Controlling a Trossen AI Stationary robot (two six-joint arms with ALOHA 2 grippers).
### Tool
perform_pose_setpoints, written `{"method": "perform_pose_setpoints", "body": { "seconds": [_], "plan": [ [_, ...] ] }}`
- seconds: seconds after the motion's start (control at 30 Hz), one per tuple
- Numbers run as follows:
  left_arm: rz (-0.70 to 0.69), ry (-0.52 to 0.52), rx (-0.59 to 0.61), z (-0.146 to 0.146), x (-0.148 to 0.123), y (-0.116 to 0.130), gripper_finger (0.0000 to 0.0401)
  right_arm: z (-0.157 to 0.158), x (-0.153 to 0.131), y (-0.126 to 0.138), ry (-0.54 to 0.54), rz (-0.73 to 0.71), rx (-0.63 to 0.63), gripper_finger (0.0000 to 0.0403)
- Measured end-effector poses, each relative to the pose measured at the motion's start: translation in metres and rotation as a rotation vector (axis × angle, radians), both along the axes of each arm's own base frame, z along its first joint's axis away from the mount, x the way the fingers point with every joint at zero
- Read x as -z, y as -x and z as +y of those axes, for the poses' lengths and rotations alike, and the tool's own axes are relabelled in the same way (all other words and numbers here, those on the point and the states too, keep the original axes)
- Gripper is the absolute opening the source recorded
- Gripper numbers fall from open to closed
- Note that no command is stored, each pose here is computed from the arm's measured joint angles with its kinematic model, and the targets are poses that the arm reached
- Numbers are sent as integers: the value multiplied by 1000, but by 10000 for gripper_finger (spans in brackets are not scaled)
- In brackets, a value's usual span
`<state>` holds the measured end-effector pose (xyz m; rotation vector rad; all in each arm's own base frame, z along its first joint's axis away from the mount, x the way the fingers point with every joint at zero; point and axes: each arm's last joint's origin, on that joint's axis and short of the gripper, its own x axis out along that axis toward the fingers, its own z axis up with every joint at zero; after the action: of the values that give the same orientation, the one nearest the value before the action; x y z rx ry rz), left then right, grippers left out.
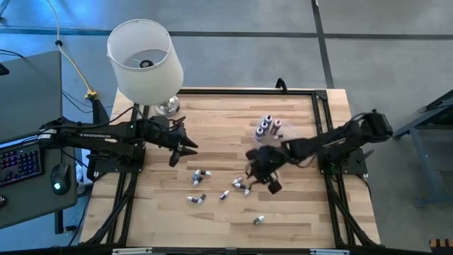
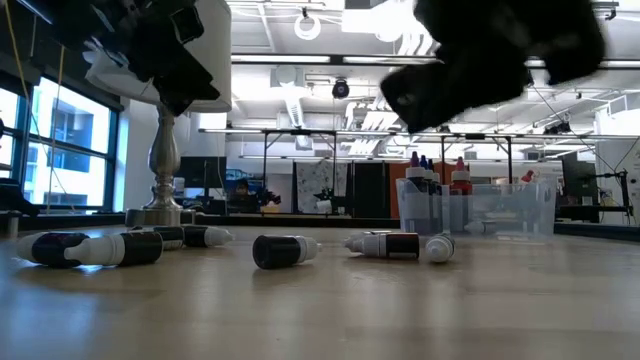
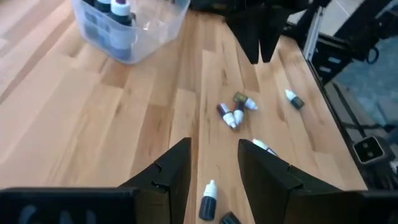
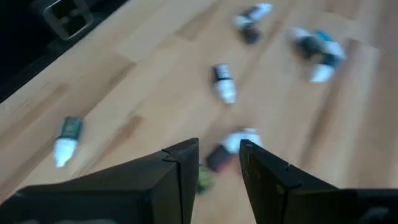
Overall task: Pick & Place food coloring
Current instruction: Put the top right small green food coloring bottle into the transparent bin
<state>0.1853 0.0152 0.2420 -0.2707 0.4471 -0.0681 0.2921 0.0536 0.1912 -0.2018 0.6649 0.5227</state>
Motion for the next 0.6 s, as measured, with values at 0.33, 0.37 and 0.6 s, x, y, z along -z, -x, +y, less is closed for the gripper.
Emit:
{"method": "perform_pose_setpoints", "body": {
  "seconds": [0.33,0.37,0.6],
  "plan": [
    [-9,-47,-7,1,0,-2,131,9,45,27,-49,-218,27,110],
    [-15,-48,-10,1,0,-2,131,10,49,25,-65,-213,19,110],
    [-24,-54,-27,2,-1,-3,131,21,80,4,-17,-103,-46,110]
  ]
}}
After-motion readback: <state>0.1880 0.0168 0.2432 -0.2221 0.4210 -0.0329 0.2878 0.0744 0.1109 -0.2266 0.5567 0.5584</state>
